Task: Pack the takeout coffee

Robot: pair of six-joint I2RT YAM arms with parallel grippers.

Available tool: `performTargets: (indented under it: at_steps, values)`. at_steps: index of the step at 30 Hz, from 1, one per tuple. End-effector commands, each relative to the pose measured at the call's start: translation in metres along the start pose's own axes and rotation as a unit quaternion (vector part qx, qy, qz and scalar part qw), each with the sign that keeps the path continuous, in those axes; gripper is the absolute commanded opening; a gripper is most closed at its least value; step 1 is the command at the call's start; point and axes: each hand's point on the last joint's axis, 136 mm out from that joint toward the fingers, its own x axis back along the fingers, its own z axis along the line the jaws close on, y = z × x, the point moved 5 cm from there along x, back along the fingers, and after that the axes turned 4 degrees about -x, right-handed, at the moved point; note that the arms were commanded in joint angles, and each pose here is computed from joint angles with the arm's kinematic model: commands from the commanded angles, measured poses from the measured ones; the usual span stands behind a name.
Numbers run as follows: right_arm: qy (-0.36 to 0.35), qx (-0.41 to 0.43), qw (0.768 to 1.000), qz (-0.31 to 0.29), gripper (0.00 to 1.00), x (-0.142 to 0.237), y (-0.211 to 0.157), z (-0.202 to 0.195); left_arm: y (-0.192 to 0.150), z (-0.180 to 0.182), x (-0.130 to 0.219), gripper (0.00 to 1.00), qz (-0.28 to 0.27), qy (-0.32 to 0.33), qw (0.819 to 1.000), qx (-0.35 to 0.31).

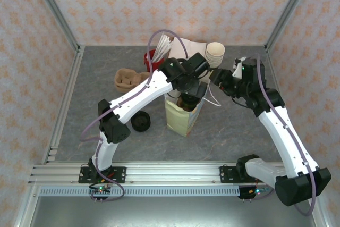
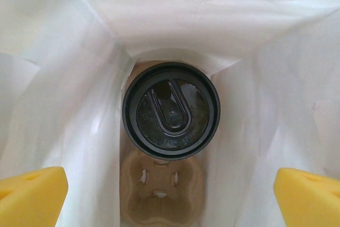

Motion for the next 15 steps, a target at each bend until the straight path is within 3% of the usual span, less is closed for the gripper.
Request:
performTargets:
  at_steps: [1, 15]
  values:
    - [0.005, 0.001, 1.000, -0.011, 0.51, 0.002, 0.006, 0.009, 0.004, 0.012, 0.045, 0.99, -0.031, 0.000, 0.999, 0.017]
    - [-0.023, 0.002, 0.999, 0.023, 0.52, -0.016, 0.002, 0.004, 0.032, 0.022, 0.134, 0.98, -0.146, -0.108, 0.981, 0.069]
